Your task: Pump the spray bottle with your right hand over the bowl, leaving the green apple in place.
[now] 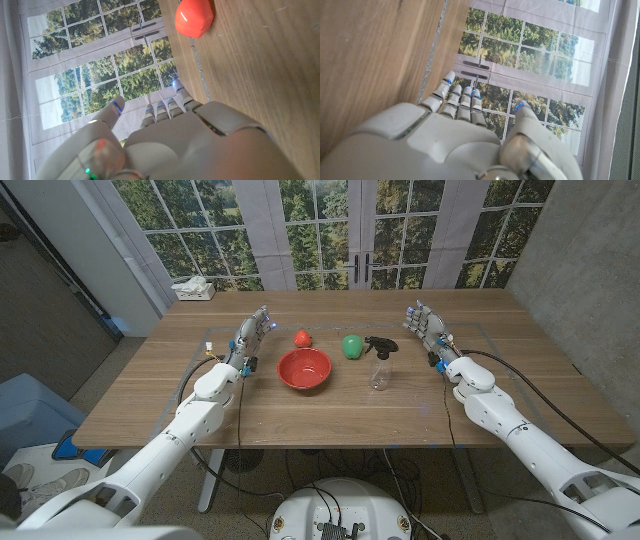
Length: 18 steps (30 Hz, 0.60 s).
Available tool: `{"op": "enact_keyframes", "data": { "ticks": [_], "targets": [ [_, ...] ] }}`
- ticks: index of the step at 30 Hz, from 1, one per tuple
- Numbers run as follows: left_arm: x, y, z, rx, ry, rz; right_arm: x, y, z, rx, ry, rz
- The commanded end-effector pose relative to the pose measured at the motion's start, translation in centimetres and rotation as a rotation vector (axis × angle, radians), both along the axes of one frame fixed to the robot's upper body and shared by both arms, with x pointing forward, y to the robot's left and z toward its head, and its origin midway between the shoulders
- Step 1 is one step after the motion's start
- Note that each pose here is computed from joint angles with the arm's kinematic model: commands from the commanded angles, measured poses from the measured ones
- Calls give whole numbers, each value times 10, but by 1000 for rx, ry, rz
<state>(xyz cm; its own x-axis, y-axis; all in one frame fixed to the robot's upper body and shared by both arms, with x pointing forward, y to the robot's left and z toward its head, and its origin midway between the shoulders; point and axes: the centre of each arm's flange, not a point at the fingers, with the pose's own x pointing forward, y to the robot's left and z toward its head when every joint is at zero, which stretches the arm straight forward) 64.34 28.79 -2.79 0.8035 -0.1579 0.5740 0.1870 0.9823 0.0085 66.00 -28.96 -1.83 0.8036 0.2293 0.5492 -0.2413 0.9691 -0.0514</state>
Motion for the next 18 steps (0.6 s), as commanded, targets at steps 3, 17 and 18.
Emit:
{"op": "enact_keyframes", "data": {
  "ticks": [3, 17, 18],
  "targets": [
    [-10, 3, -2, -14, -6, 31, 6, 4, 8, -43, -18, 56],
    [-11, 3, 1, -15, -12, 13, -20, 7, -4, -74, -85, -2],
    [-11, 3, 1, -13, -11, 10, -21, 7, -6, -76, -82, -5]
  ]
}}
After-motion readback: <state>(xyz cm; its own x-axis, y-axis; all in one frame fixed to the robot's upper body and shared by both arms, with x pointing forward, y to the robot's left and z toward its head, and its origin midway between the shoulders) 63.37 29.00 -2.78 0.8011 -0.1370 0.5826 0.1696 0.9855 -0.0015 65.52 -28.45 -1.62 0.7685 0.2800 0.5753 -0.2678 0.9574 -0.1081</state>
